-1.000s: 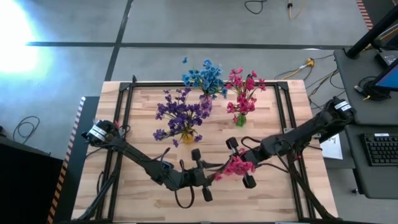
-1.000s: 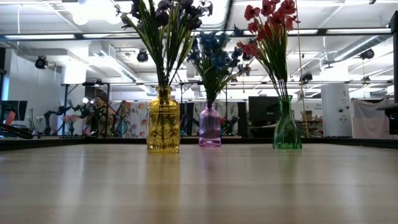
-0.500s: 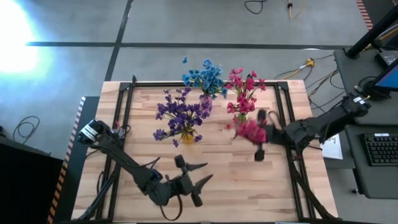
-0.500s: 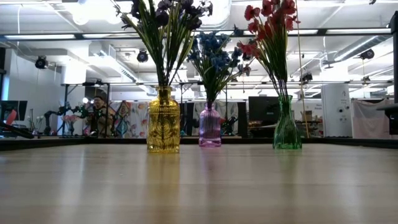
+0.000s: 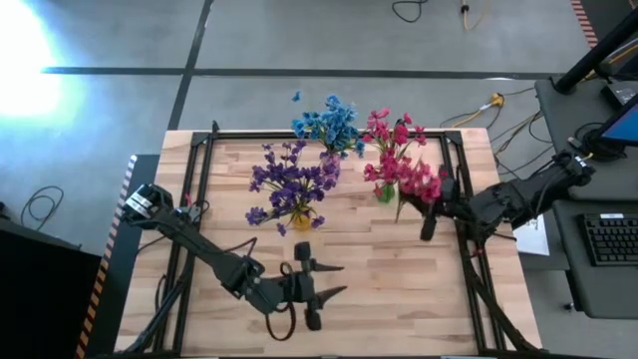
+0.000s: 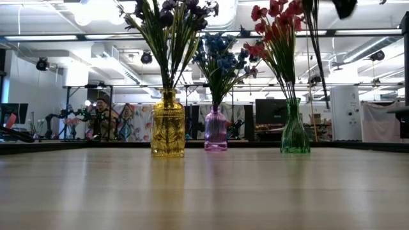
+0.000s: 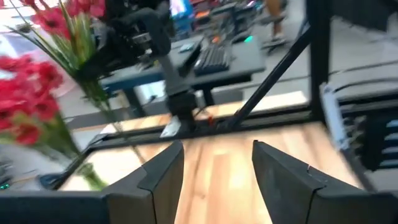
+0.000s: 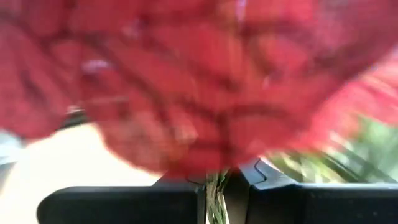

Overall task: Sort flowers into vase by color
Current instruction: Put the pink flowers into the green vase

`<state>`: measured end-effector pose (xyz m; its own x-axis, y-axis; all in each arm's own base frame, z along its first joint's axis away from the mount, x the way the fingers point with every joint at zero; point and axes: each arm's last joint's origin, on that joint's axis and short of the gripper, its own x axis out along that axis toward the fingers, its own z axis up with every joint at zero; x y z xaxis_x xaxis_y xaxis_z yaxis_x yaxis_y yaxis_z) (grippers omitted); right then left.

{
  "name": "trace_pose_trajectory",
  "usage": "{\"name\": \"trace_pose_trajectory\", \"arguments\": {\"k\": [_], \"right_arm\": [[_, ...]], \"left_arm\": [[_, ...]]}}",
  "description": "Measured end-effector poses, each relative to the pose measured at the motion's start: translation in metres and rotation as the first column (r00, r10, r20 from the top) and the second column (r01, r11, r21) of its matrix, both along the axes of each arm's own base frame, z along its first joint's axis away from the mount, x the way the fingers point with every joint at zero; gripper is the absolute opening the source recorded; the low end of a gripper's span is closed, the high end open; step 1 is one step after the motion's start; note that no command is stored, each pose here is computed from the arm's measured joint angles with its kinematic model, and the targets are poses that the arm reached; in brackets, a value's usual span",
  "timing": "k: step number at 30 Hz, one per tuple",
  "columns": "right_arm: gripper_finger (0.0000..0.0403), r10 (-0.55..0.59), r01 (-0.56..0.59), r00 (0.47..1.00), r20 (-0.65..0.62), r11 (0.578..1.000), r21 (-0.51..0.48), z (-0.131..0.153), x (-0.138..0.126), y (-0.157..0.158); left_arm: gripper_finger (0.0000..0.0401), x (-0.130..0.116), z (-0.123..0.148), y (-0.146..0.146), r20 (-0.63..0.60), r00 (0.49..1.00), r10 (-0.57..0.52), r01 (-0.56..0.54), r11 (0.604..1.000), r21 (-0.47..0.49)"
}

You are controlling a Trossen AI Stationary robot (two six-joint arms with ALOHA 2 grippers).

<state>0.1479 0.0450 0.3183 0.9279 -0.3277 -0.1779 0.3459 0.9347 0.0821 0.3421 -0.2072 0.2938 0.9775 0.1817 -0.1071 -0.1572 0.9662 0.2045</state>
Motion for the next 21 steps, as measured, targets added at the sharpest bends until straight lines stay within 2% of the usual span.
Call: {"name": "trace_pose_trajectory", "arguments": {"k": [4, 7, 11, 14, 21], "right_arm": [[0.0018, -0.264, 0.264, 0.963, -0.043, 0.964, -0.019, -0.011, -0.009, -0.009], [0.0018, -0.352, 0.351, 0.936, -0.013, 0.935, -0.046, -0.009, -0.012, -0.012], [0.0018, -0.380, 0.385, 0.921, 0.085, 0.922, -0.047, 0.009, -0.028, -0.021], [0.0018, -0.335, 0.341, 0.926, 0.173, 0.940, -0.001, 0.024, -0.047, -0.028], [0.0018, -0.323, 0.335, 0.909, 0.262, 0.942, 0.000, 0.032, -0.069, -0.039]], "left_arm": [[0.0174, -0.001, -0.003, 0.004, -0.029, 0.996, 0.082, -0.081, 0.996, 0.039], [0.0174, 0.000, -0.006, 0.005, -0.048, 0.994, 0.097, -0.094, 0.994, 0.057], [0.0174, -0.001, -0.008, 0.004, -0.063, 0.993, 0.096, -0.092, 0.994, 0.064], [0.0174, 0.000, -0.009, 0.006, -0.070, 0.993, 0.098, -0.092, 0.992, 0.085], [0.0174, 0.000, -0.009, 0.007, -0.078, 0.992, 0.100, -0.091, 0.990, 0.112]]}}
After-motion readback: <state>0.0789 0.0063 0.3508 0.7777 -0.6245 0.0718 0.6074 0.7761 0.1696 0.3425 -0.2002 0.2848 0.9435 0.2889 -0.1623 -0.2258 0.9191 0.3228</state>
